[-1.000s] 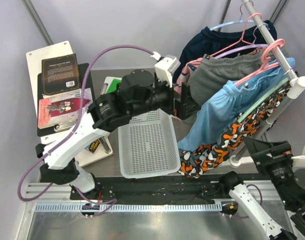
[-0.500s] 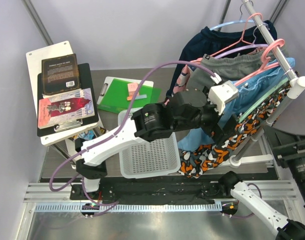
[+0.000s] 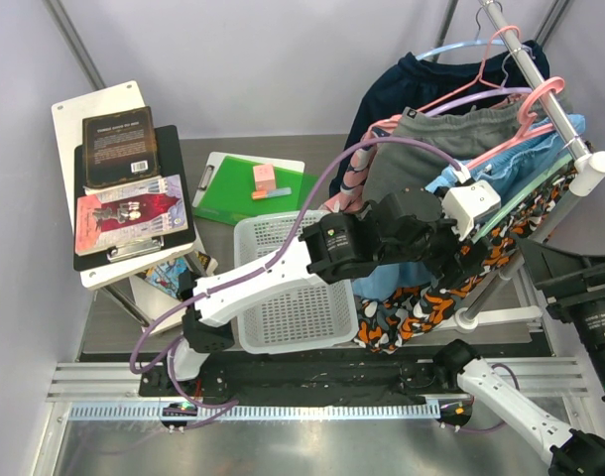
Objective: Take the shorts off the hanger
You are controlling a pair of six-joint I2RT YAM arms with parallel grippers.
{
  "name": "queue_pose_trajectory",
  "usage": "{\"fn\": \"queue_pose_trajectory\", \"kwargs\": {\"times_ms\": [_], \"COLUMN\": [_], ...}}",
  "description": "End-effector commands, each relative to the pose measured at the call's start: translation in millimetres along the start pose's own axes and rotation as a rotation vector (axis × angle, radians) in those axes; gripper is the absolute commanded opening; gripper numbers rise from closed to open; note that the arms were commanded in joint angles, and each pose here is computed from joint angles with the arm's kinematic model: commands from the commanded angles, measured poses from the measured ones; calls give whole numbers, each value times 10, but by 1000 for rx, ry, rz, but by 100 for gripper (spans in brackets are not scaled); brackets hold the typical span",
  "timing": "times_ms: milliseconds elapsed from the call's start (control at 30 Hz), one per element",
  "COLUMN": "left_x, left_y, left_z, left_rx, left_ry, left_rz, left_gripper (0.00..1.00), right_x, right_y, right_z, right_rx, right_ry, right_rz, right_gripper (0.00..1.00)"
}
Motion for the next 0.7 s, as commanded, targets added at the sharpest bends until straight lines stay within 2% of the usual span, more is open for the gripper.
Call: {"fn": "queue_pose_trajectory", "kwargs": {"times_ms": [0, 300, 400, 500, 567, 667], "left_x": [200, 185, 167, 143, 156, 177], "left_y": [4, 151, 194, 248, 249, 241], "left_z": [-16, -23, -19, -11, -13, -13], "left_rx": [17, 14, 20, 30, 28, 29], "left_ry": [5, 6, 4, 6, 5, 3], "left_rz": [-113, -136, -136, -136, -139, -148], "left_gripper": [74, 53, 50, 42, 41, 27], "right_x": [87, 117, 160, 165, 150, 157], "right_y": [-62, -72, -125, -149, -144, -145], "right_z": [-25, -81, -53, -77, -100, -99], "right_rx": [4, -10, 4, 5, 2, 4], "right_ry": [-25, -55, -54, -53, -50, -60], "right_rz": [-43, -76, -74, -75, -76, -78], "right_gripper": [93, 93, 93, 93, 93, 93]}}
Point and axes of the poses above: each gripper's point midway between its finger pads, its own y axis out along the fingers, its own z axis along the line the jaws close on, x = y × z, the point moved 9 cm from there along -y, back along the fingers, and after that the axes turned 7 degrees about y, right-handed, at the moved point
